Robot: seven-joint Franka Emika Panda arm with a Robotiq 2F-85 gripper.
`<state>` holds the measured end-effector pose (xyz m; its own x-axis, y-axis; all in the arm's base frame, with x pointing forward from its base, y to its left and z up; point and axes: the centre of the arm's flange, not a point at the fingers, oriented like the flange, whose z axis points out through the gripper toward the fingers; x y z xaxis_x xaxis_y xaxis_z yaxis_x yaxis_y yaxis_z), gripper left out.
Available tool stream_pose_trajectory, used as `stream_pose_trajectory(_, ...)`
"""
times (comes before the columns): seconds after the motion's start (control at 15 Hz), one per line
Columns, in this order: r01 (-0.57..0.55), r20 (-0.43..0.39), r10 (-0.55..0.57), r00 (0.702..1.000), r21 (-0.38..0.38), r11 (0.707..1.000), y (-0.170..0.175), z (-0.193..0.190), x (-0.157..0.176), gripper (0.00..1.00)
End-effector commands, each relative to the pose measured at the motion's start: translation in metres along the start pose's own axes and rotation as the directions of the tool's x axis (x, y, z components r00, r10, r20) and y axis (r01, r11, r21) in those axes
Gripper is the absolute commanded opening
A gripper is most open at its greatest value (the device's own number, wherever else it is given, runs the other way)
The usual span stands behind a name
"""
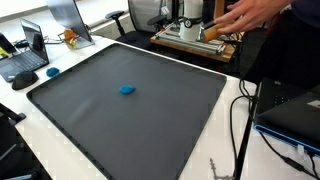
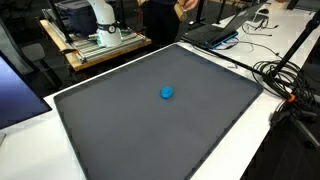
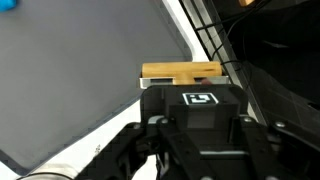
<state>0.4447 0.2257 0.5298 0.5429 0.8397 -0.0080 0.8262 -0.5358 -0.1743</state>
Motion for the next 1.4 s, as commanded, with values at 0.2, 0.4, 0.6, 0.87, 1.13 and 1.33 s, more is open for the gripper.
stream_pose_trajectory(0.2,-0.254,-0.033,0.253,0.967,-0.035,0.967,-0.035,-0.005,0.000,0.21)
stream_pose_trajectory(0.4,-0.393,-0.066,0.389,0.919,-0.081,0.916,-0.025,-0.013,-0.012,0.21)
stream_pose_trajectory(0.6,-0.510,-0.091,0.502,0.860,-0.165,0.844,0.026,-0.027,-0.049,0.21)
stream_pose_trajectory(0.87,-0.642,-0.137,0.633,0.762,-0.289,0.710,0.124,-0.050,-0.125,0.21)
stream_pose_trajectory(1.13,-0.648,-0.142,0.635,0.759,-0.253,0.718,0.144,-0.048,-0.147,0.46)
stream_pose_trajectory(1.33,-0.643,-0.140,0.630,0.764,-0.254,0.723,0.143,-0.047,-0.144,0.46)
